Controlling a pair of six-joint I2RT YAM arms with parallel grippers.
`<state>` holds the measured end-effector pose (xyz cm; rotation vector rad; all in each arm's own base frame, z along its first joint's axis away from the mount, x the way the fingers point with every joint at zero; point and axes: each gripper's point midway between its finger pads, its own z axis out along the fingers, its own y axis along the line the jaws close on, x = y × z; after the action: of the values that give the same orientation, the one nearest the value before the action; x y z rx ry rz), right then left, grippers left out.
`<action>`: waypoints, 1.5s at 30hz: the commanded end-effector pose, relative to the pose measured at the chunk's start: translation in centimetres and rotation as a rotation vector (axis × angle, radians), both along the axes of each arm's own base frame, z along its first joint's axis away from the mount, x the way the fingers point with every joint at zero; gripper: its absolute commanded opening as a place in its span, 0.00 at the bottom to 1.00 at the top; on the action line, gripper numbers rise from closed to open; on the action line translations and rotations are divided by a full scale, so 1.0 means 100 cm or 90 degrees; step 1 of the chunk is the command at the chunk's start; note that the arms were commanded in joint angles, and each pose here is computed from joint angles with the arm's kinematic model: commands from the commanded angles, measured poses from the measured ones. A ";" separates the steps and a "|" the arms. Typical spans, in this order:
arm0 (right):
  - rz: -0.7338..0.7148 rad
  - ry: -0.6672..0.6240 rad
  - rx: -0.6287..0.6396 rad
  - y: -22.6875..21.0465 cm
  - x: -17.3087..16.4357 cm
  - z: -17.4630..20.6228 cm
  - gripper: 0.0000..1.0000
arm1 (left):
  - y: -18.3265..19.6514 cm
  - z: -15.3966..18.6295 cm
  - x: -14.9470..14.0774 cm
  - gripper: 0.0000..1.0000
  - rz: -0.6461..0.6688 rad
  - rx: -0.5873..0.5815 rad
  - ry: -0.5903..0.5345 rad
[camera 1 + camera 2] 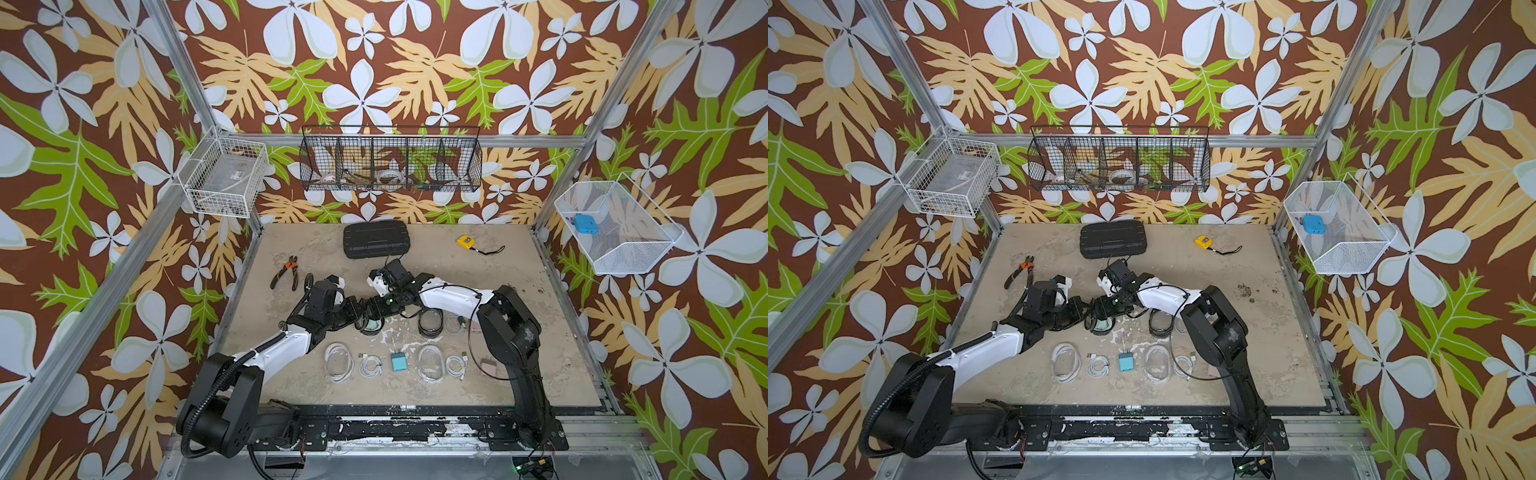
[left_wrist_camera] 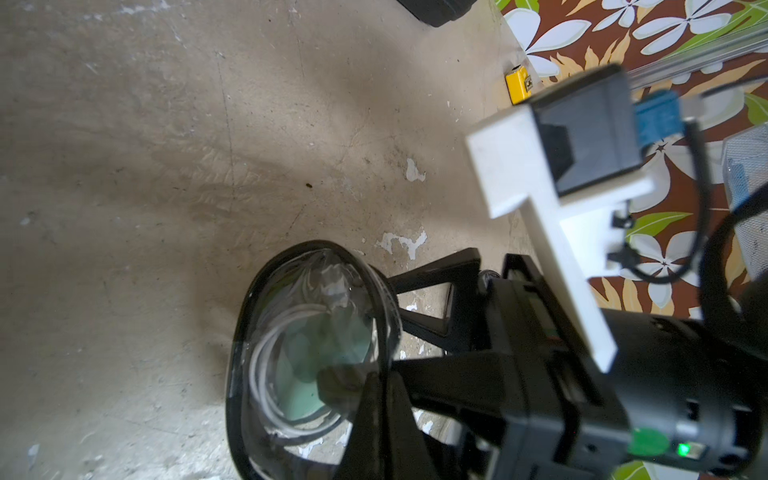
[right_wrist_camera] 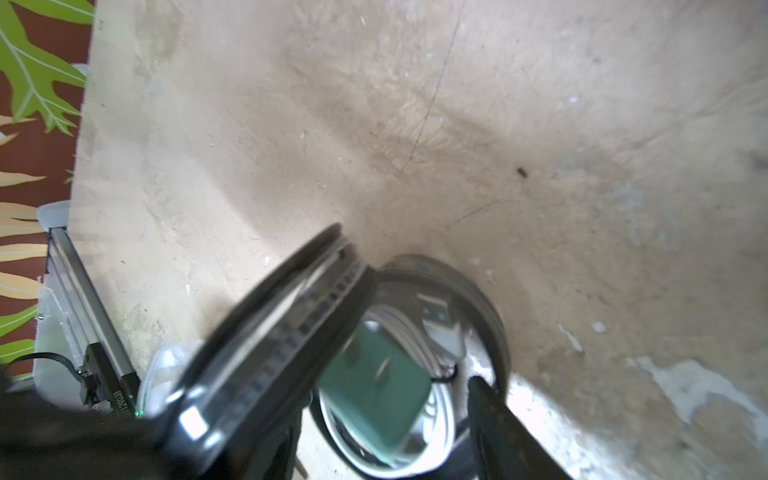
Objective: Pack away charging kits
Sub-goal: Place the plug in the storage bag.
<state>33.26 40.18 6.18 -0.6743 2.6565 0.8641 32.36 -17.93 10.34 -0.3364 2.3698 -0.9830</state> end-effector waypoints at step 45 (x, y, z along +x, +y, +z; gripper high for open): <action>0.025 0.013 0.054 -0.010 -0.009 0.025 0.53 | 0.031 -0.016 0.001 0.51 0.005 0.087 0.003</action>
<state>32.28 39.20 9.49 -0.7111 2.5825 1.0018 32.52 -14.76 9.05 -0.3350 2.4071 -0.8208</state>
